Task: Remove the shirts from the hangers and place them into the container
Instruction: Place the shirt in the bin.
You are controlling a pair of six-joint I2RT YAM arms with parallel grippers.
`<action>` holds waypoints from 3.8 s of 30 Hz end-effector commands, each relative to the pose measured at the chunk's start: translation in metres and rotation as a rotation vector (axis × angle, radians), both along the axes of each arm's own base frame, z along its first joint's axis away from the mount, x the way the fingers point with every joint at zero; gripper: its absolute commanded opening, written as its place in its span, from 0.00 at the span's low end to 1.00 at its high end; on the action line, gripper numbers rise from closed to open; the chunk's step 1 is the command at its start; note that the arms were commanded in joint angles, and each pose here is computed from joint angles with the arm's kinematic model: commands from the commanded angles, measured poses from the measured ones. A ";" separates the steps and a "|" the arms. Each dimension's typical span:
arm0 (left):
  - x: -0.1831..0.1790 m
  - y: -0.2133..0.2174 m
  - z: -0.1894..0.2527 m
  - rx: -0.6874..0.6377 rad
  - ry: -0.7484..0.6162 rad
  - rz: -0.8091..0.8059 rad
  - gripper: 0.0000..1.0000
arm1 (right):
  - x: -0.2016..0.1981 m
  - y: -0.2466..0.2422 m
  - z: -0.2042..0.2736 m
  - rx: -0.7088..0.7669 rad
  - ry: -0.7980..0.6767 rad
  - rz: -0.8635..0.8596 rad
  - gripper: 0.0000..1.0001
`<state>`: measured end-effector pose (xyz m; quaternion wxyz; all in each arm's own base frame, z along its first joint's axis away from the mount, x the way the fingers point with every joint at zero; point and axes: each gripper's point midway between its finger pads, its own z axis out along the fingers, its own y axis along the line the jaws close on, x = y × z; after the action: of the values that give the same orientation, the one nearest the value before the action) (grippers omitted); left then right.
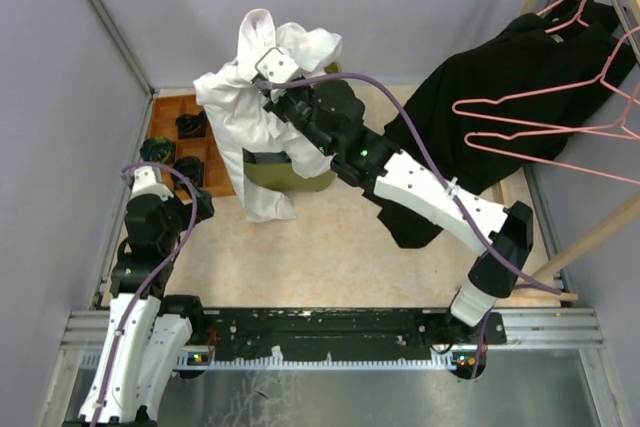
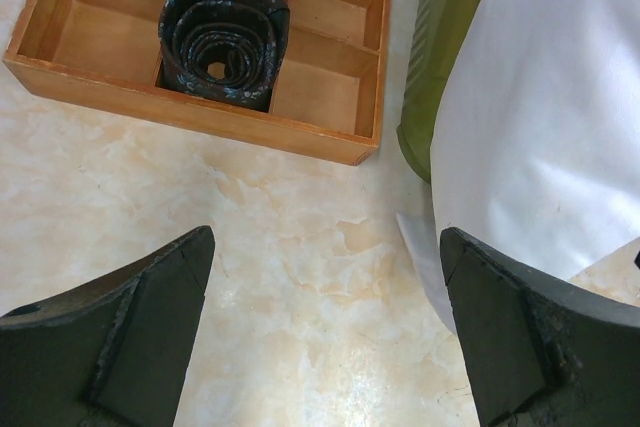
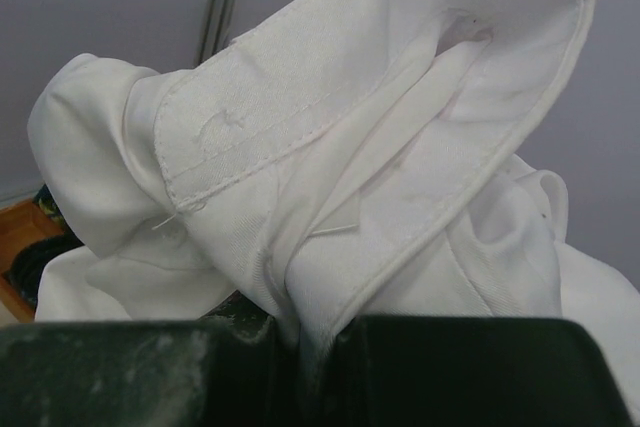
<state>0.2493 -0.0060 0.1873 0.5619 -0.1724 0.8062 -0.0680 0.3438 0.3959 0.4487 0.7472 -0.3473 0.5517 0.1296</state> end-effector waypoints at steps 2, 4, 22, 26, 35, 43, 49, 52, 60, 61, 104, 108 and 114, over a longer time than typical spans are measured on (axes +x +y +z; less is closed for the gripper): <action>0.004 -0.001 0.005 0.011 -0.029 -0.018 0.99 | 0.020 0.014 0.034 0.028 -0.174 0.064 0.00; 0.004 -0.002 0.004 0.010 -0.025 -0.025 0.99 | 0.039 0.016 0.014 0.003 -0.139 0.070 0.00; 0.006 -0.007 -0.001 0.005 -0.008 -0.051 0.99 | 0.132 -0.021 -0.321 -0.265 0.717 -0.251 0.03; 0.008 -0.009 -0.001 0.001 -0.006 -0.061 0.99 | 0.122 -0.023 -0.368 -0.434 0.886 -0.228 0.14; 0.007 -0.009 -0.002 0.001 0.000 -0.060 0.99 | 0.128 -0.023 -0.246 -0.331 0.782 -0.213 0.67; 0.008 -0.009 -0.003 0.000 0.003 -0.064 0.99 | 0.083 -0.049 -0.102 -0.053 0.506 -0.102 0.95; 0.007 -0.009 -0.002 0.001 -0.001 -0.060 0.99 | 0.035 -0.085 -0.134 0.078 0.674 -0.157 0.95; 0.008 -0.010 -0.003 -0.002 0.001 -0.063 0.99 | 0.011 -0.092 -0.152 0.137 0.751 -0.141 0.91; 0.008 -0.006 -0.004 0.007 0.010 -0.046 0.99 | -0.009 -0.083 -0.189 0.116 0.891 -0.100 0.82; 0.008 -0.007 -0.005 0.006 0.010 -0.051 0.99 | -0.008 -0.080 -0.193 0.103 0.896 -0.092 0.80; 0.004 -0.004 -0.001 0.010 -0.009 -0.033 0.99 | 0.094 -0.003 -0.379 -0.224 1.155 -0.134 0.07; 0.006 -0.007 -0.002 0.007 -0.004 -0.050 0.99 | 0.097 -0.011 -0.333 -0.226 1.060 -0.133 0.26; 0.005 -0.005 -0.001 0.008 -0.004 -0.041 0.99 | 0.091 -0.007 -0.229 -0.116 0.911 -0.050 0.55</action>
<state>0.2537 -0.0127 0.1847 0.5564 -0.1551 0.8125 -0.0789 0.4410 0.3978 0.1195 0.3364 -0.2794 0.8763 0.2022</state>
